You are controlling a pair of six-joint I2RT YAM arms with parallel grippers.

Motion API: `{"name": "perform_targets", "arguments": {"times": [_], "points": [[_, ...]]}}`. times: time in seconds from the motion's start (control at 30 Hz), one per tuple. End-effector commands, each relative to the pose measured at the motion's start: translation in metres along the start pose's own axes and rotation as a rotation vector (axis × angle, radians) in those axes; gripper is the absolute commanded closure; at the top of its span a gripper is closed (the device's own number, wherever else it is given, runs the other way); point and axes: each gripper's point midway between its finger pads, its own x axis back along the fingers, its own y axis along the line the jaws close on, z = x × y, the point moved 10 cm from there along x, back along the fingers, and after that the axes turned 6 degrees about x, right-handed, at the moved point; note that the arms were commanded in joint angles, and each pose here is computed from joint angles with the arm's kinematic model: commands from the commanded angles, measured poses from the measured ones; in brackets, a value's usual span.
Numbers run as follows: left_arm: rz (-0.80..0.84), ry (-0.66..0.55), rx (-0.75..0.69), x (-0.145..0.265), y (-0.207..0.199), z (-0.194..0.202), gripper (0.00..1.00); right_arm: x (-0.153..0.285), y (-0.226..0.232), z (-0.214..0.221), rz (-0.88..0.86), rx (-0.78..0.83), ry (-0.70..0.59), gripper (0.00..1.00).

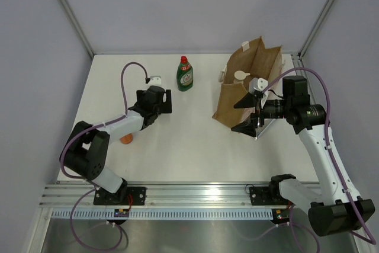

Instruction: Place the personal care products into the canvas bag

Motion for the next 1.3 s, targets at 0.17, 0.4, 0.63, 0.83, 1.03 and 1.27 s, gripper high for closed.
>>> {"name": "perform_targets", "arguments": {"times": [0.17, 0.4, 0.63, 0.83, 1.03, 1.27], "points": [[-0.004, -0.092, 0.038, -0.025, -0.013, -0.042, 0.09, -0.003, 0.008, 0.002, 0.016, 0.11, 0.043, 0.0], [0.057, -0.129, 0.009, -0.025, -0.02, -0.054, 0.46, -0.02, 0.011, 0.001, 0.009, 0.116, 0.121, 0.01], [0.415, -0.154, 0.094, 0.019, -0.035, -0.069, 0.94, -0.038, 0.003, -0.001, 0.088, 0.077, 0.201, 0.02], [0.795, 0.016, 0.244, 0.07, -0.054, -0.075, 1.0, -0.065, -0.01, -0.008, 0.237, -0.027, 0.296, 0.01], [1.103, 0.161, 0.461, 0.111, -0.065, -0.076, 1.0, -0.115, -0.016, -0.014, 0.451, -0.157, 0.3, 0.0], [1.208, 0.208, 0.576, 0.136, -0.065, -0.08, 1.0, -0.148, -0.021, -0.028, 0.444, -0.14, 0.217, 0.01]]}}
